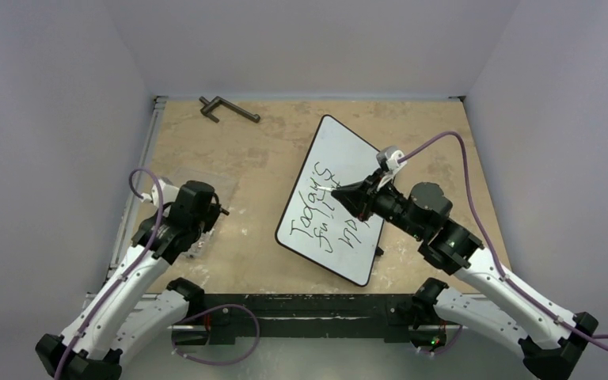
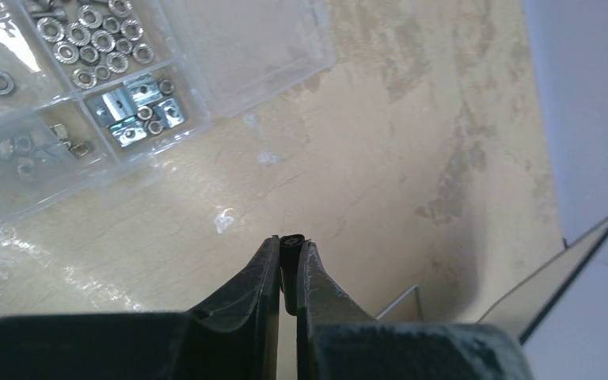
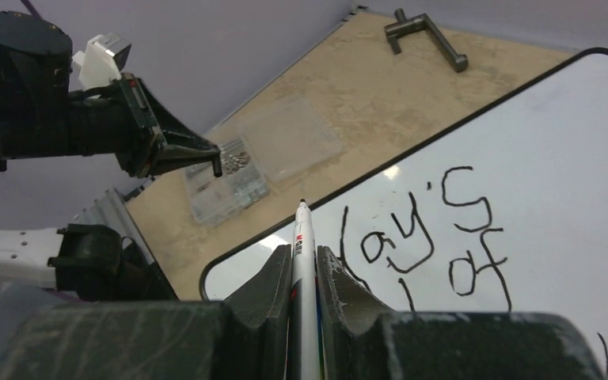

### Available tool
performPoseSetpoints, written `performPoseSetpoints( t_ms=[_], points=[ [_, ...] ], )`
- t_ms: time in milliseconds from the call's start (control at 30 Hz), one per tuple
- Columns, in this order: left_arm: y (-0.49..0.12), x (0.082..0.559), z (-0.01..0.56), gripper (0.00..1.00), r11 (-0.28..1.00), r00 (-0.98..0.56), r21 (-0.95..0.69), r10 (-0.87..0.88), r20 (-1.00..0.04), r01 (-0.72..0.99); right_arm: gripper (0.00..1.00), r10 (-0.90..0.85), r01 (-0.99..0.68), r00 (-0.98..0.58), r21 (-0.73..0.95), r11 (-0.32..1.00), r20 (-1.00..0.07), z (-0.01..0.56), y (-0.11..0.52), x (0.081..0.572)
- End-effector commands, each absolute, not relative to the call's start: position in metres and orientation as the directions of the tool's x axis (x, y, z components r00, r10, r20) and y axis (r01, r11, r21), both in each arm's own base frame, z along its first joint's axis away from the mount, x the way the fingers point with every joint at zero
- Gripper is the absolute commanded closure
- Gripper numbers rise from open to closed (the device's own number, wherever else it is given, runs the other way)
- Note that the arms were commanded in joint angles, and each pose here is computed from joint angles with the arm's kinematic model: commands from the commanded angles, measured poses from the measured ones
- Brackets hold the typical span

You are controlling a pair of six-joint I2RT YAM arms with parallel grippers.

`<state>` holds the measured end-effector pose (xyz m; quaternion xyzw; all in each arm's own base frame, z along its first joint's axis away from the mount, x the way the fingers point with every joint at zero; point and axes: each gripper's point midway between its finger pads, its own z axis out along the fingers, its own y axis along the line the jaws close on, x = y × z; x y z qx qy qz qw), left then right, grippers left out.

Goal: Write a sentence on the whiteboard
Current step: Insert the whiteboard marker without the cap into the pen cap.

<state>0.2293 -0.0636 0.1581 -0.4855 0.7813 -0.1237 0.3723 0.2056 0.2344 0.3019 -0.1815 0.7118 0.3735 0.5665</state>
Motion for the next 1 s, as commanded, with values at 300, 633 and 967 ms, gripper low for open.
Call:
performPoseSetpoints(
  t_ms=[300,633,967],
  points=[
    [-0.087,0.236,0.251,1.0,0.377,-0.204,-0.789,-0.926,-0.317,-0.485,1.0,0.273,-0.863,-0.205,0.305,0.403,-0.94,0.373,0.296,0.195],
    [-0.124,0.259,0.272,1.0,0.213,-0.233,-0.865,-0.966,-0.115,-0.455,1.0,0.232,-0.88,-0.144,0.232,0.413,-0.962,0.383,0.328,0.201],
    [-0.142,0.268,0.287,1.0,0.1,-0.262,-0.894,-0.965,0.021,-0.437,1.0,0.186,-0.876,-0.123,0.195,0.442,-0.975,0.372,0.346,0.212]
  ],
)
